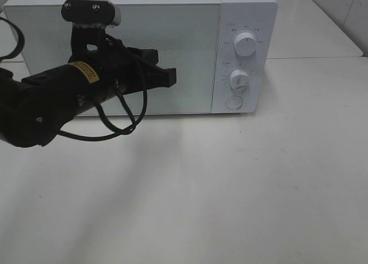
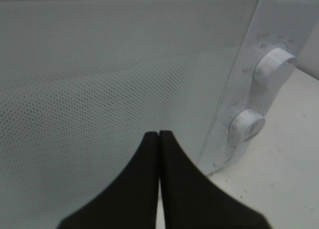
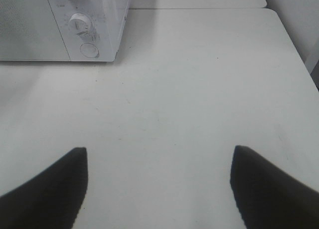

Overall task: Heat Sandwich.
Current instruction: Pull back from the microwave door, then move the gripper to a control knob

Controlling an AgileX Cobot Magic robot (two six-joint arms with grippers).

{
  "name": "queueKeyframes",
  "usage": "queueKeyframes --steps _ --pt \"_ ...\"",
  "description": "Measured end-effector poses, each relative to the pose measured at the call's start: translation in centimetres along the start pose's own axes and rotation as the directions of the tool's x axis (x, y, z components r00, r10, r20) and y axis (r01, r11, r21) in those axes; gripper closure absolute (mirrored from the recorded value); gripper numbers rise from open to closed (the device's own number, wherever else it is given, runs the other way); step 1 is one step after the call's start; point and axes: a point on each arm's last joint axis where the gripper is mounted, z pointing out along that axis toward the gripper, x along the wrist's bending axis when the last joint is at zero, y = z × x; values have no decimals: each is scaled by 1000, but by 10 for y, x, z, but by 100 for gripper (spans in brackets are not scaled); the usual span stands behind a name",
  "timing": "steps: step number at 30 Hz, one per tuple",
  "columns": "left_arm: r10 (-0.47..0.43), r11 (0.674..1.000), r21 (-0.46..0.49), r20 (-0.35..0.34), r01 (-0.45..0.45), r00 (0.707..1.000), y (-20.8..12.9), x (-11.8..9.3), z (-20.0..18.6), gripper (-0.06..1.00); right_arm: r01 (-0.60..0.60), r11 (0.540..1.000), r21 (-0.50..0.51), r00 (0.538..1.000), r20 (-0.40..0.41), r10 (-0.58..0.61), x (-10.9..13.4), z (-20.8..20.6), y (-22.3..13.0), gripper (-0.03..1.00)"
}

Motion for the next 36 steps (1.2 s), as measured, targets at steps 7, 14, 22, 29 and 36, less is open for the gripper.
queueKeyframes --steps 7,14,22,29,36 --pt "-107 990 98 61 101 992 -5 -4 -24 12 0 1000 0 1000 0 0 0 0 0 21" --pt "-193 972 149 72 181 978 -13 -4 -37 -4 0 1000 0 1000 0 0 0 0 0 21" --pt "-151 943 309 68 123 986 -21 -5 -54 -5 0 1000 0 1000 0 0 0 0 0 21" --pt "-62 843 531 -52 80 997 1 -2 -62 -5 0 1000 0 1000 0 0 0 0 0 21" --pt "117 670 743 -116 8 986 26 3 -78 -5 0 1000 0 1000 0 0 0 0 0 21"
